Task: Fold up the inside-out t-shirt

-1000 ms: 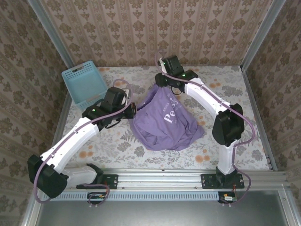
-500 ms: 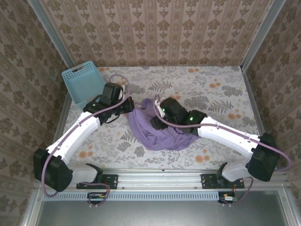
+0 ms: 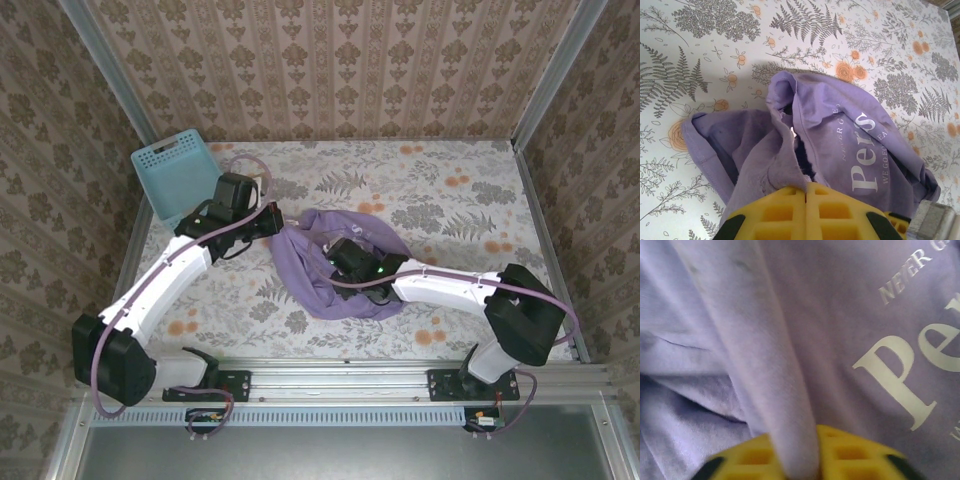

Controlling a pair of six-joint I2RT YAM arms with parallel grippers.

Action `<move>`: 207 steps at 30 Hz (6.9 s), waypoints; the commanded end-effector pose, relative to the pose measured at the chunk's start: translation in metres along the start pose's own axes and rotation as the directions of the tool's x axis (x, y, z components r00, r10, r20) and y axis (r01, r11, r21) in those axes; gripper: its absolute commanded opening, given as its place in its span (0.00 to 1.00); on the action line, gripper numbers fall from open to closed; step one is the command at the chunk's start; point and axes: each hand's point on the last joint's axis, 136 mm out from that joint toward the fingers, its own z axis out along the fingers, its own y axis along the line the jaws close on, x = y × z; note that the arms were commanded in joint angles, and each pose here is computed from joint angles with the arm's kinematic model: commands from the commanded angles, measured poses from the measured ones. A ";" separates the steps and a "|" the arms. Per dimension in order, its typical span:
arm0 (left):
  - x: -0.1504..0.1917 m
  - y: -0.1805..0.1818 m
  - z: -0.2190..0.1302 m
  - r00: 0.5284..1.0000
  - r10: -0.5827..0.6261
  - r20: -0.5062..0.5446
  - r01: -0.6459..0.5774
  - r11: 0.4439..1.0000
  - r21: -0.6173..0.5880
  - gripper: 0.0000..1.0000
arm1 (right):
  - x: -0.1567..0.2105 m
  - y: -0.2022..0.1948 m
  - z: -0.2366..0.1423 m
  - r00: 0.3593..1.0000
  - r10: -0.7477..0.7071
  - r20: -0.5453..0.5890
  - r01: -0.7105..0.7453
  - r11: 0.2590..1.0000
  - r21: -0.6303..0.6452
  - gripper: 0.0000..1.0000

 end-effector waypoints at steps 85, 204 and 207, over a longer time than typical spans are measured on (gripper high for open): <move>0.057 -0.095 -0.012 0.980 0.126 0.154 -0.169 0.937 0.305 0.00 | -0.056 0.023 -0.063 0.930 0.166 0.327 -0.046 0.937 -0.346 0.29; 0.125 -0.073 0.046 0.951 0.302 0.068 -0.309 0.934 0.178 0.52 | -0.092 -0.028 -0.090 0.916 0.363 0.171 -0.324 0.920 -0.222 0.00; 0.125 -0.057 0.059 0.957 0.285 0.044 -0.288 0.948 0.137 0.31 | -0.094 -0.040 -0.081 0.915 0.373 0.152 -0.346 0.921 -0.179 0.00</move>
